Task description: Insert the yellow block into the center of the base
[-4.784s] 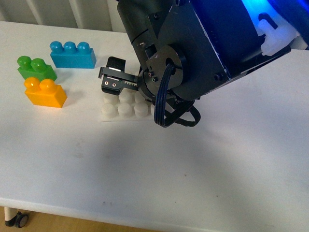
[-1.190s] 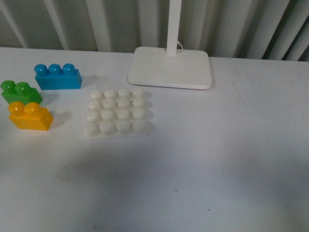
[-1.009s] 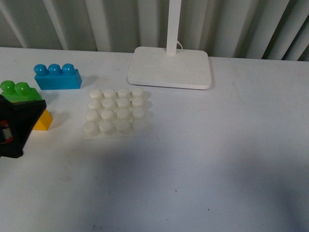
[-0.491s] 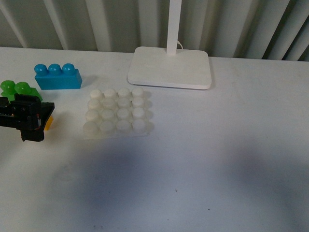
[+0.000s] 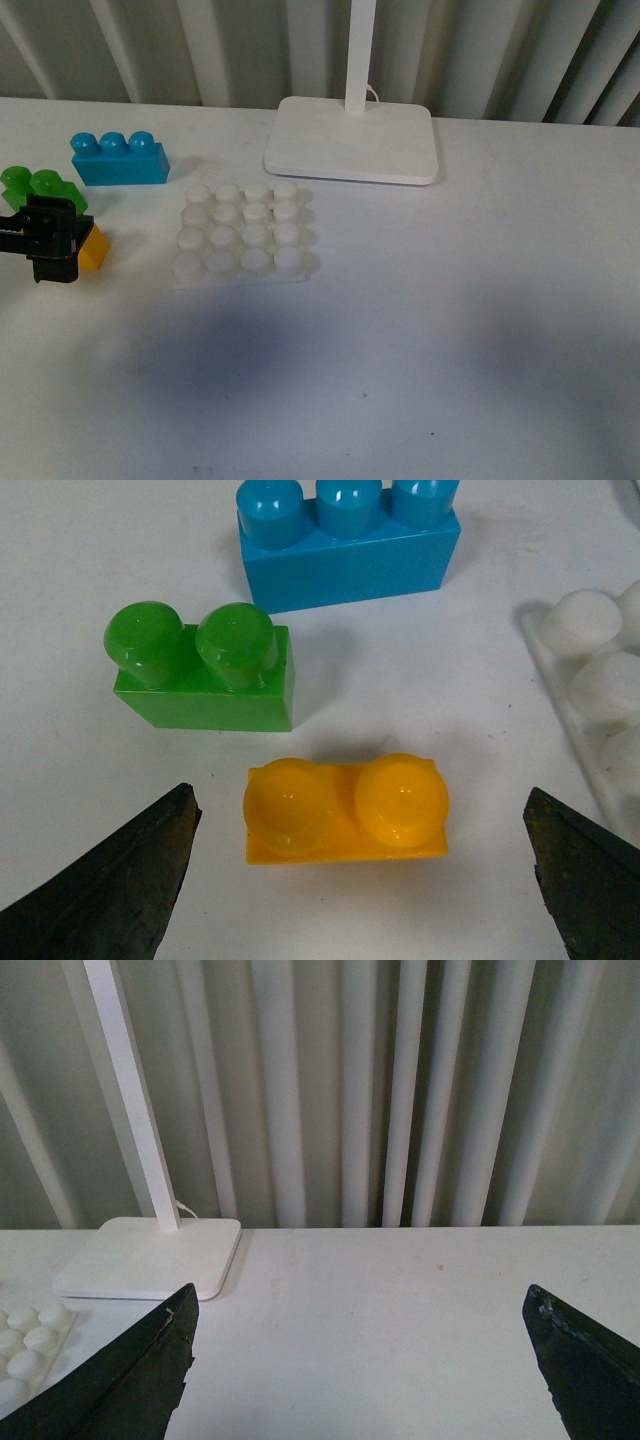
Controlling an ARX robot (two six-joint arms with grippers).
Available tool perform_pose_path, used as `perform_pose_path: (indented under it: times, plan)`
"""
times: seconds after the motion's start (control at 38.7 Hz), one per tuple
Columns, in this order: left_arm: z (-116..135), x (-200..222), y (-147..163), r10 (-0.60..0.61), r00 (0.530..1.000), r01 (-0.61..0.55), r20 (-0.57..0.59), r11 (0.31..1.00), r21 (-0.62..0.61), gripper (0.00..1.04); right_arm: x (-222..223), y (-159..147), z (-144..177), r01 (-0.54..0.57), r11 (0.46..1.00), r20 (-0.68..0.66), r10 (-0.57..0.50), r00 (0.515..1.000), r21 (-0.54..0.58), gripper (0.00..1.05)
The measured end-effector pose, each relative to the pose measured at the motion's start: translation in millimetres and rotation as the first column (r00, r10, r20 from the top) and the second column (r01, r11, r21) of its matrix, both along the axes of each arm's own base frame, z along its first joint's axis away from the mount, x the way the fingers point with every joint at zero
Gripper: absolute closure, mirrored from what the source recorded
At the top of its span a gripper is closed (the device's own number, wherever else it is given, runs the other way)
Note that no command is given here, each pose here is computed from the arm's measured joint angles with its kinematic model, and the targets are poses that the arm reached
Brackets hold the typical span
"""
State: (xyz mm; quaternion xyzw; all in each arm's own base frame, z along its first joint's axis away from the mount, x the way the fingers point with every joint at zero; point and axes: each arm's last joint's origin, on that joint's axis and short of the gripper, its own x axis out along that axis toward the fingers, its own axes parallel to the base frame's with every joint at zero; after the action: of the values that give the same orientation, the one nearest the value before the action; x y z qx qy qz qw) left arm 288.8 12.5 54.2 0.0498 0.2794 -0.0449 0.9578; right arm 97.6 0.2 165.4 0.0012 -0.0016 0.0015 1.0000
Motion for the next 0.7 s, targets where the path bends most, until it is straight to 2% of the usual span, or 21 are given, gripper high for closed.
perform_pose_path:
  times: [0.7]
  plan:
    - [-12.3, 14.4, 9.4, 0.035, 0.999, -0.034, -0.039, 0.999, 0.021, 0.06, 0.0, 0.0, 0.0, 0.0, 1.0, 0.0, 0.0, 1.0, 0.0, 0.09]
